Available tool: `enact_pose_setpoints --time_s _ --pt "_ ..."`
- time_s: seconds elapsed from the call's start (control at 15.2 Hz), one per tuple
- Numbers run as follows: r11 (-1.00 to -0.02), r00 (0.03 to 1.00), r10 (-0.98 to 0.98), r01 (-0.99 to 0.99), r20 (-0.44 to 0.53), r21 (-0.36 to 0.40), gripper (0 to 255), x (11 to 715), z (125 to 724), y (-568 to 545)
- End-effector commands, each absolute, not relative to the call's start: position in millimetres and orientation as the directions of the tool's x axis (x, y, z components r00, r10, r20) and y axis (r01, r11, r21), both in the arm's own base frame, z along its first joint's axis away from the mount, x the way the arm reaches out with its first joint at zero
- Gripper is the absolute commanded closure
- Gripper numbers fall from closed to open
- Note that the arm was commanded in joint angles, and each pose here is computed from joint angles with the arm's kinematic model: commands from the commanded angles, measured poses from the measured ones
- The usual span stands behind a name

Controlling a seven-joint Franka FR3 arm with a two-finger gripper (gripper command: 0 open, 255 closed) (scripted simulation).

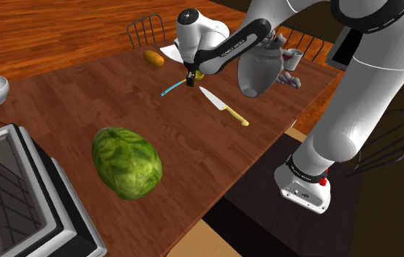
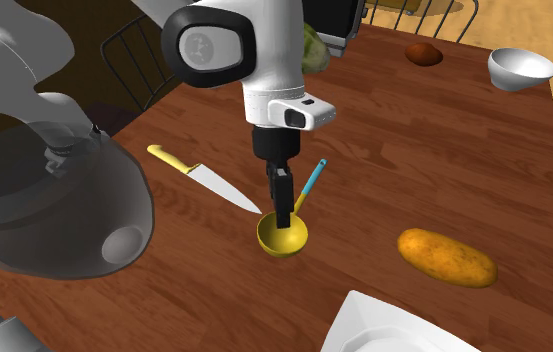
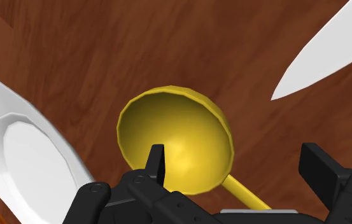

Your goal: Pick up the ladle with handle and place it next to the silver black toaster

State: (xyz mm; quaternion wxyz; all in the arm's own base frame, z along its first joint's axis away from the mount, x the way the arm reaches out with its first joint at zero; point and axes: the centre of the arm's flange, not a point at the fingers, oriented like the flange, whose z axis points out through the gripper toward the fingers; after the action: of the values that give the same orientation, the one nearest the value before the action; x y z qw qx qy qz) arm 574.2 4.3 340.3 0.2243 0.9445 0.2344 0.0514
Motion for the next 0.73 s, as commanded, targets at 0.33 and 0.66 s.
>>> enact_pose_setpoints --time_s 0.33,0.66 --pt "-0.789 0.885 0.466 0.420 -0.008 0.448 0 574.8 339.5 3.8" --pt "-0.789 0.885 0.466 0.420 -0.008 0.448 255 574.8 339.5 3.8"
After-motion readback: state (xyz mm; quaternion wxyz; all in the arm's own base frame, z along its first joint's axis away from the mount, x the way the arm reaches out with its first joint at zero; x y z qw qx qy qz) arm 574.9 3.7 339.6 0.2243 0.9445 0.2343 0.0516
